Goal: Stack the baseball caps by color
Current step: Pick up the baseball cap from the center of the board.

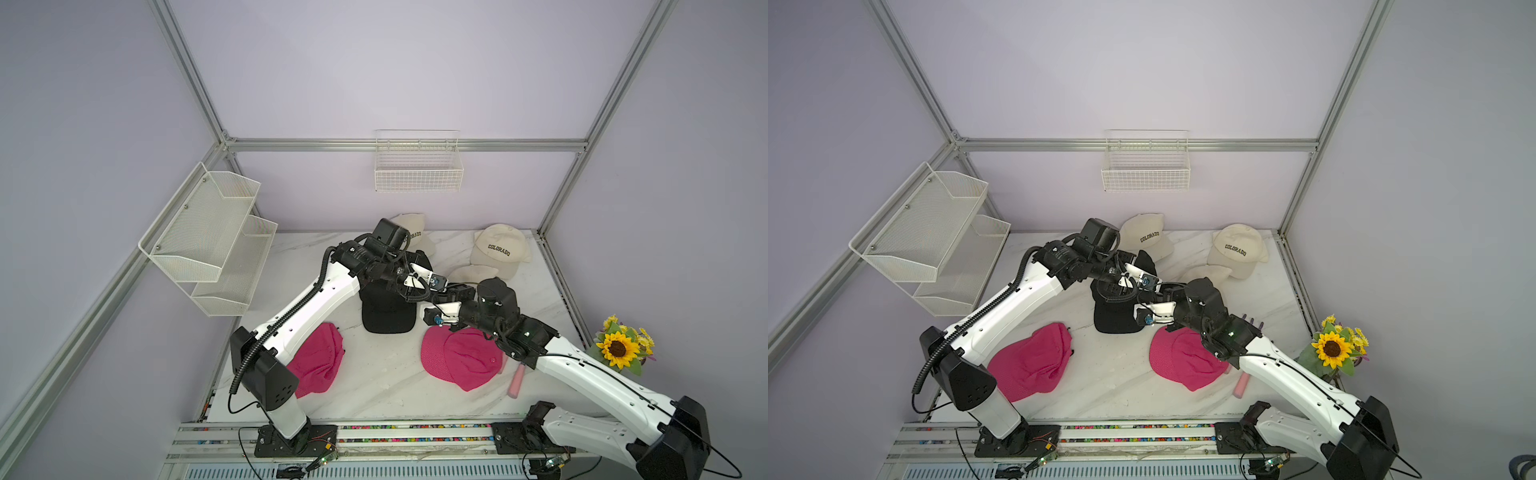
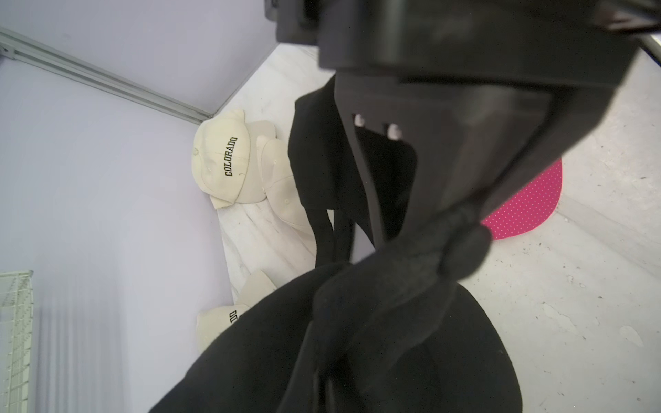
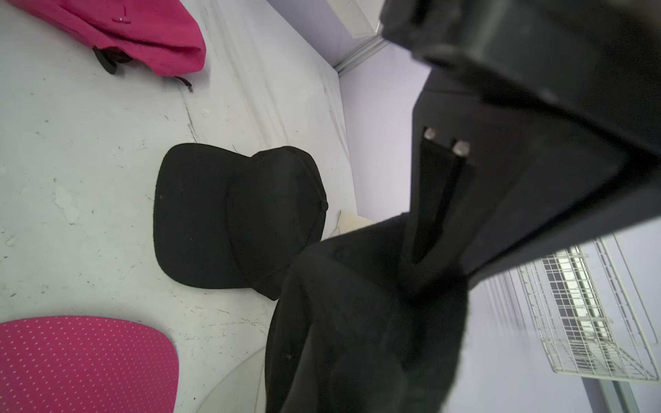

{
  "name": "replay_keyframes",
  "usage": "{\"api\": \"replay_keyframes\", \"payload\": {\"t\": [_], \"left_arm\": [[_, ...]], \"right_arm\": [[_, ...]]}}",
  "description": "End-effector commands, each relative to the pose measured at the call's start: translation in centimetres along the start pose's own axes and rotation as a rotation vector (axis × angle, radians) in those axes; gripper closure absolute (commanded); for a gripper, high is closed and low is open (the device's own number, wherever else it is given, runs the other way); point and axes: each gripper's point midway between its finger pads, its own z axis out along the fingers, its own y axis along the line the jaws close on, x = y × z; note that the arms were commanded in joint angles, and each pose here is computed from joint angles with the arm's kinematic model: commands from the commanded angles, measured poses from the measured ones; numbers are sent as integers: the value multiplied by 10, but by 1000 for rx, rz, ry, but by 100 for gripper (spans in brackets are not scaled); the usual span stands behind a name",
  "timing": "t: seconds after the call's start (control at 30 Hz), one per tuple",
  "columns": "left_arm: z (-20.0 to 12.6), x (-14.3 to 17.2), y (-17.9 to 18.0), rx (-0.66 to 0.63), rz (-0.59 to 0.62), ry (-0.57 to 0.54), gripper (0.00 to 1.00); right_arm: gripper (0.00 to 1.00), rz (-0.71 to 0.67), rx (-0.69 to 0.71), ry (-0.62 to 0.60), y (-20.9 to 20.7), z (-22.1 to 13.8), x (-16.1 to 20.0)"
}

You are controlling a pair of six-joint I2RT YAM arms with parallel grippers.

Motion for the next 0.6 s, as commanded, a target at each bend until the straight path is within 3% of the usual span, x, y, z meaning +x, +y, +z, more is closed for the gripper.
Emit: {"api": "replay_keyframes", "payload": {"t": [0.0,0.2,0.33,0.4,0.47,0.57], "left_arm": [[-14,-10,18,-79,-79,-92,100],[-13,-7,14,-82,-176,-143,100],[-26,-8,17,-92,-240,-223,100],[-36,-11,22,-101,-279,-270,100],[-49,-15,28,-105,-345,-331,100],[-60,-22,25,-93,-419,-397,100]], "right_arm": [[100,50,88,-212,-34,-14,-31],[91,106,74,-298,-47,-17,-31],[76,169,52,-348,-57,-20,-28],[58,202,36,-357,-61,-21,-21],[25,218,27,-360,-65,-21,-13],[24,226,3,-397,-66,-32,-8]]}}
